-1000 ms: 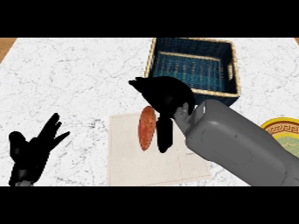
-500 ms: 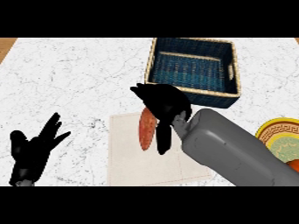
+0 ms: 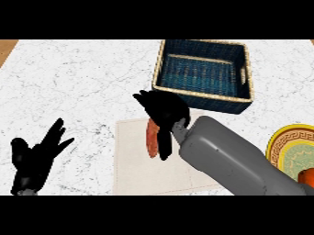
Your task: Pick the sweet potato from the placemat and place it in the basket
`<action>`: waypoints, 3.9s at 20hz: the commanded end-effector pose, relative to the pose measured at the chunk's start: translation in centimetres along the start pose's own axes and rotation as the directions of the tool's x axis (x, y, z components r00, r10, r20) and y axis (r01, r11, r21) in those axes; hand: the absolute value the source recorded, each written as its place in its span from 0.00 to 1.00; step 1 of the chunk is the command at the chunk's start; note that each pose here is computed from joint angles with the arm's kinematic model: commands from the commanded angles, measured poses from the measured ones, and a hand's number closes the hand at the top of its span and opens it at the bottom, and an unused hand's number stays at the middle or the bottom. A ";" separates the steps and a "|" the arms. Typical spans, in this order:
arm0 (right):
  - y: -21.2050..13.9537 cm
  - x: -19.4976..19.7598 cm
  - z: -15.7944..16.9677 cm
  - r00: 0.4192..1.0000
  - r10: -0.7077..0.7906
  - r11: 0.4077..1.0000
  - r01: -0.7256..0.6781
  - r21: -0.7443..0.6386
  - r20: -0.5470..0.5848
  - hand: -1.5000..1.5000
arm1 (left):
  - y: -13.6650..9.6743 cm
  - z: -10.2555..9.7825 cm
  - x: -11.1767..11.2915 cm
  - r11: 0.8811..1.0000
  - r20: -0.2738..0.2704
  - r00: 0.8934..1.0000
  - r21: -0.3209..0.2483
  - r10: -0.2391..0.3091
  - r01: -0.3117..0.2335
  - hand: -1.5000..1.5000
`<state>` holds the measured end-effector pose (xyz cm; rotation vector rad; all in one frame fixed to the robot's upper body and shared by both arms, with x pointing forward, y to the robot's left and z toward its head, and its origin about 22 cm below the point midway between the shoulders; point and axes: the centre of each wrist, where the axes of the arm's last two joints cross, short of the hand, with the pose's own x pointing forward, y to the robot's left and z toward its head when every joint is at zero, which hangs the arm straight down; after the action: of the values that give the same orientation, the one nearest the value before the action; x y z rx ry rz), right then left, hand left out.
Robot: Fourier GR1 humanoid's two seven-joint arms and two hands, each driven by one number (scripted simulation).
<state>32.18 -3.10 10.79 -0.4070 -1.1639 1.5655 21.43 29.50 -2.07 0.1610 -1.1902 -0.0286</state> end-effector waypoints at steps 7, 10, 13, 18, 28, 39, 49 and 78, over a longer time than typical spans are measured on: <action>3.6 0.9 -1.3 0.997 0.060 0.995 -0.056 0.087 -0.052 0.00 | 0.9 1.4 -3.0 1.000 -0.181 0.983 -0.014 -0.015 0.013 0.50; 3.1 -0.2 -1.8 0.998 0.045 0.996 -0.041 0.078 -0.050 0.00 | -1.8 1.1 -3.3 0.999 -0.168 0.986 -0.023 -0.026 0.023 0.50; 4.1 0.7 -2.5 0.998 0.046 0.996 -0.043 0.080 -0.041 0.00 | -0.7 0.5 -3.2 1.000 -0.158 0.987 -0.018 -0.004 0.001 0.50; 4.2 -1.3 -2.4 0.999 0.034 0.998 -0.032 0.057 -0.031 0.00 | -0.4 1.6 -3.6 1.000 -0.172 0.985 -0.010 -0.011 0.009 0.50; 4.4 -0.4 -3.0 0.980 0.195 0.981 -0.195 -0.001 0.026 1.00 | -0.3 1.1 -2.0 1.000 -0.166 0.986 -0.020 -0.022 0.019 0.50; 5.0 3.0 -2.7 0.976 0.141 0.980 -0.162 -0.119 -0.163 1.00 | -1.0 0.9 -2.0 1.000 -0.160 0.987 -0.023 -0.024 0.021 0.50; -3.6 7.8 1.2 0.896 -0.419 0.761 0.256 -0.596 -0.149 1.00 | 0.3 1.6 -2.2 0.998 -0.166 0.986 -0.055 -0.029 0.020 0.50; -23.7 11.6 9.2 0.771 -0.636 0.279 0.209 -0.937 -0.018 1.00 | -0.2 2.2 -3.5 1.000 -0.175 0.984 -0.009 -0.025 0.024 0.50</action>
<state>33.43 2.26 37.19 -0.9490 -1.7174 0.2209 18.08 32.58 -1.69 0.2825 -1.0814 -0.0215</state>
